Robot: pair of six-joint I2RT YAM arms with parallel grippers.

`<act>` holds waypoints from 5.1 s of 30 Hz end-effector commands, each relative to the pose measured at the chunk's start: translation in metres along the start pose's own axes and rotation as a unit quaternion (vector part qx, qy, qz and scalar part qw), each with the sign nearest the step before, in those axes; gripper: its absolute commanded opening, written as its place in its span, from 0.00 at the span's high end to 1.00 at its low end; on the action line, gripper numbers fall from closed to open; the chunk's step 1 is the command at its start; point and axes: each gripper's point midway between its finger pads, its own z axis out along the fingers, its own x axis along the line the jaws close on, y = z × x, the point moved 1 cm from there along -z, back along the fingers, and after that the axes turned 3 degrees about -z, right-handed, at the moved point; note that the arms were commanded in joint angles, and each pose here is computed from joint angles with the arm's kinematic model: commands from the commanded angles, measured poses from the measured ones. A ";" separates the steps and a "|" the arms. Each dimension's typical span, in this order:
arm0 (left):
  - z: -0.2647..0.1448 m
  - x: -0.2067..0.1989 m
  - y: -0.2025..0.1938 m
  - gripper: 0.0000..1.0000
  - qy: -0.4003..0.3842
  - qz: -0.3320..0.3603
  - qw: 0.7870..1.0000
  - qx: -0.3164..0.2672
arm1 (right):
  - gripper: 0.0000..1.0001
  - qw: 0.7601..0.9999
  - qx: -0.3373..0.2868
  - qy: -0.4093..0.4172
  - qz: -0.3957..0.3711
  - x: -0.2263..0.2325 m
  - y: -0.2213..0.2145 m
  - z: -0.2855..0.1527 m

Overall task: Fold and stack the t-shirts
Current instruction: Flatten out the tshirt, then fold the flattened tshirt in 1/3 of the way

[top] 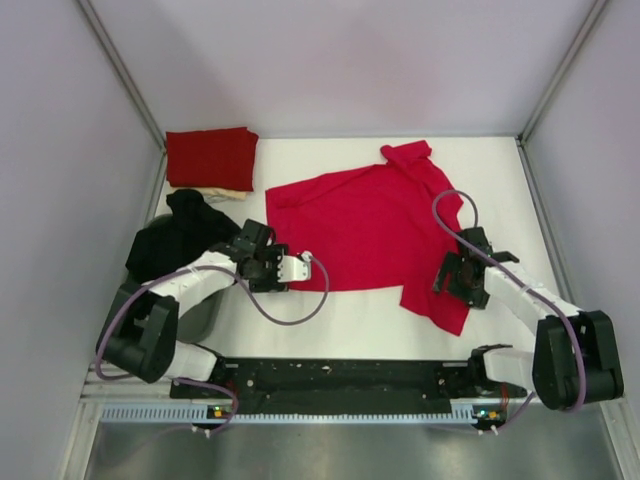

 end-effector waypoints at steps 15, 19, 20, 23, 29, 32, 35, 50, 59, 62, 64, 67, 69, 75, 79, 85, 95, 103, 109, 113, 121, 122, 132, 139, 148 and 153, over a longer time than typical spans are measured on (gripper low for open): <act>-0.045 0.079 0.029 1.00 0.137 -0.105 0.985 0.002 | 1.00 0.991 -0.112 0.067 -0.011 0.023 0.054 -0.067; -0.121 0.091 0.050 1.00 0.175 -0.127 0.976 -0.029 | 1.00 0.974 -0.209 0.087 -0.022 0.020 0.091 -0.162; -0.145 0.093 0.049 1.00 0.199 -0.139 0.970 -0.026 | 1.00 0.967 -0.233 0.096 -0.022 0.018 0.096 -0.190; -0.209 0.086 0.057 1.00 0.220 -0.160 0.961 -0.040 | 1.00 0.940 -0.315 0.131 -0.015 0.010 0.103 -0.268; -0.328 0.080 0.079 1.00 0.290 -0.178 0.934 -0.107 | 1.00 0.879 -0.427 0.214 -0.018 0.001 0.094 -0.387; -0.372 0.086 0.088 1.00 0.340 -0.178 0.912 -0.145 | 1.00 0.859 -0.455 0.232 -0.032 -0.002 0.090 -0.421; -0.401 0.094 0.096 1.00 0.371 -0.180 0.895 -0.170 | 1.00 0.846 -0.479 0.231 -0.040 -0.003 0.097 -0.444; -0.360 0.258 0.121 1.00 0.488 -0.189 0.846 -0.102 | 1.00 0.836 -0.499 0.200 -0.109 0.095 0.308 -0.415; -0.391 0.388 0.125 1.00 0.662 -0.183 0.719 -0.104 | 1.00 0.751 -0.603 0.267 0.016 0.067 0.427 -0.453; -0.384 0.396 0.126 1.00 0.666 -0.175 0.718 -0.101 | 1.00 0.739 -0.628 0.243 -0.003 0.059 0.419 -0.470; -0.372 0.398 0.123 1.00 0.656 -0.173 0.728 -0.093 | 1.00 0.743 -0.632 0.222 -0.016 0.053 0.410 -0.472; -0.353 0.392 0.120 1.00 0.636 -0.162 0.750 -0.083 | 1.00 0.776 -0.597 0.200 -0.037 0.048 0.390 -0.440; -0.328 0.380 0.118 1.00 0.601 -0.149 0.781 -0.078 | 1.00 0.802 -0.559 0.203 -0.053 0.049 0.366 -0.410; -0.235 0.301 0.087 1.00 0.438 -0.139 0.887 -0.034 | 1.00 0.882 -0.411 0.226 -0.052 0.042 0.251 -0.286; -0.156 0.218 0.042 1.00 0.322 -0.154 0.934 0.023 | 1.00 0.919 -0.314 0.237 -0.037 0.040 0.171 -0.210; -0.079 0.102 -0.018 1.00 0.178 -0.209 0.956 0.105 | 1.00 0.955 -0.175 0.241 0.014 0.045 0.080 -0.124; -0.042 0.017 -0.042 1.00 0.077 -0.273 0.951 0.123 | 1.00 0.968 -0.122 0.210 0.060 0.035 0.051 -0.075; -0.026 0.060 -0.040 1.00 0.122 -0.279 0.943 0.131 | 1.00 0.972 -0.129 0.197 -0.019 0.047 0.097 -0.048; -0.014 0.076 -0.043 1.00 0.133 -0.282 0.939 0.148 | 1.00 0.978 -0.122 0.163 -0.055 0.045 0.121 -0.030; -0.009 0.089 -0.045 1.00 0.153 -0.283 0.934 0.152 | 1.00 0.979 -0.113 0.156 -0.069 0.047 0.131 -0.020; 0.006 0.098 -0.047 1.00 0.151 -0.278 0.934 0.166 | 1.00 0.982 -0.094 0.142 -0.086 0.048 0.142 -0.004; 0.006 0.097 -0.049 1.00 0.151 -0.279 0.934 0.166 | 1.00 0.982 -0.092 0.140 -0.088 0.048 0.142 -0.003; 0.009 0.120 -0.048 0.86 0.177 -0.273 0.929 0.174 | 0.63 0.985 -0.095 0.109 -0.089 0.048 0.173 0.007; -0.037 0.119 -0.014 0.64 0.154 -0.241 0.953 0.104 | 0.47 0.992 -0.096 0.058 0.064 -0.008 0.163 -0.045; -0.013 0.034 -0.028 0.58 0.018 -0.132 0.987 0.094 | 0.43 0.988 -0.042 0.052 0.136 -0.026 0.066 -0.033; 0.005 0.027 -0.032 0.55 0.015 -0.112 0.990 0.083 | 0.42 0.989 -0.030 0.001 0.147 -0.044 0.049 -0.011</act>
